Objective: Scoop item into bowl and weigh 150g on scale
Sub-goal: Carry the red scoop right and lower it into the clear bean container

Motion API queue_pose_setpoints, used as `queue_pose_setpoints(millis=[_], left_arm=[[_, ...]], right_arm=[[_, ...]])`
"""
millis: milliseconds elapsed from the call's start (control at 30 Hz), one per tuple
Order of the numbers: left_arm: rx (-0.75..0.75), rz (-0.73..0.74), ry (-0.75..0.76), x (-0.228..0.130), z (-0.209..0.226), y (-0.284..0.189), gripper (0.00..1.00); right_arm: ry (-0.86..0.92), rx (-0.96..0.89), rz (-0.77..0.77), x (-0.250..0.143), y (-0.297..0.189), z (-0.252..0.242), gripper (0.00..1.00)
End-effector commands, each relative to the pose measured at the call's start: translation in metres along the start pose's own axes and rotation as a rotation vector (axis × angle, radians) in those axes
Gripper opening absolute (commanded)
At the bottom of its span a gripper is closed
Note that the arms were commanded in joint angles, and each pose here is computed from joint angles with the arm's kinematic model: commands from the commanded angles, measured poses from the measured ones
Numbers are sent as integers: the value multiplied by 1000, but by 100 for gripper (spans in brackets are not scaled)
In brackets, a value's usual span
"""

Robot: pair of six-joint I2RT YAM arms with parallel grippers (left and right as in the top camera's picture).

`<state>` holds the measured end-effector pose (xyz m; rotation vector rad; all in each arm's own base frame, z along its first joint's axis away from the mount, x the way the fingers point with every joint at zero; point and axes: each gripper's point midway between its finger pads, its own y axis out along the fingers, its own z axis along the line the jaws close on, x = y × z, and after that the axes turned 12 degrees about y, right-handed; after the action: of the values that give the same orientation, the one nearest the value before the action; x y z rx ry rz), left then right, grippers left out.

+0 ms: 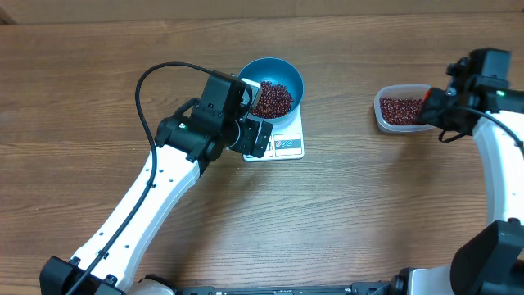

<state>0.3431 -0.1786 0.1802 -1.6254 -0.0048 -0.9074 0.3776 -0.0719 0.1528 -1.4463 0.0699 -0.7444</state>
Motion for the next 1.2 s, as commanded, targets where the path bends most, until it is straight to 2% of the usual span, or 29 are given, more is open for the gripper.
queue_pose_setpoints(millis=[0, 700, 967, 1100, 1167], left_arm=[[-10, -10, 19, 1, -2, -3, 100], [-10, -10, 19, 1, -2, -3, 99], [-10, -10, 19, 1, -2, -3, 100], [-10, -11, 19, 1, -2, -3, 100], [-10, -11, 19, 1, -2, -3, 99]], right_arm=[[-43, -121, -112, 18, -16, -4, 4], [-95, -143, -97, 8, -16, 8, 4], [-96, -62, -65, 2, -14, 21, 4], [-87, 91, -19, -6, -14, 48, 4], [-16, 124, -10, -8, -10, 53, 4]])
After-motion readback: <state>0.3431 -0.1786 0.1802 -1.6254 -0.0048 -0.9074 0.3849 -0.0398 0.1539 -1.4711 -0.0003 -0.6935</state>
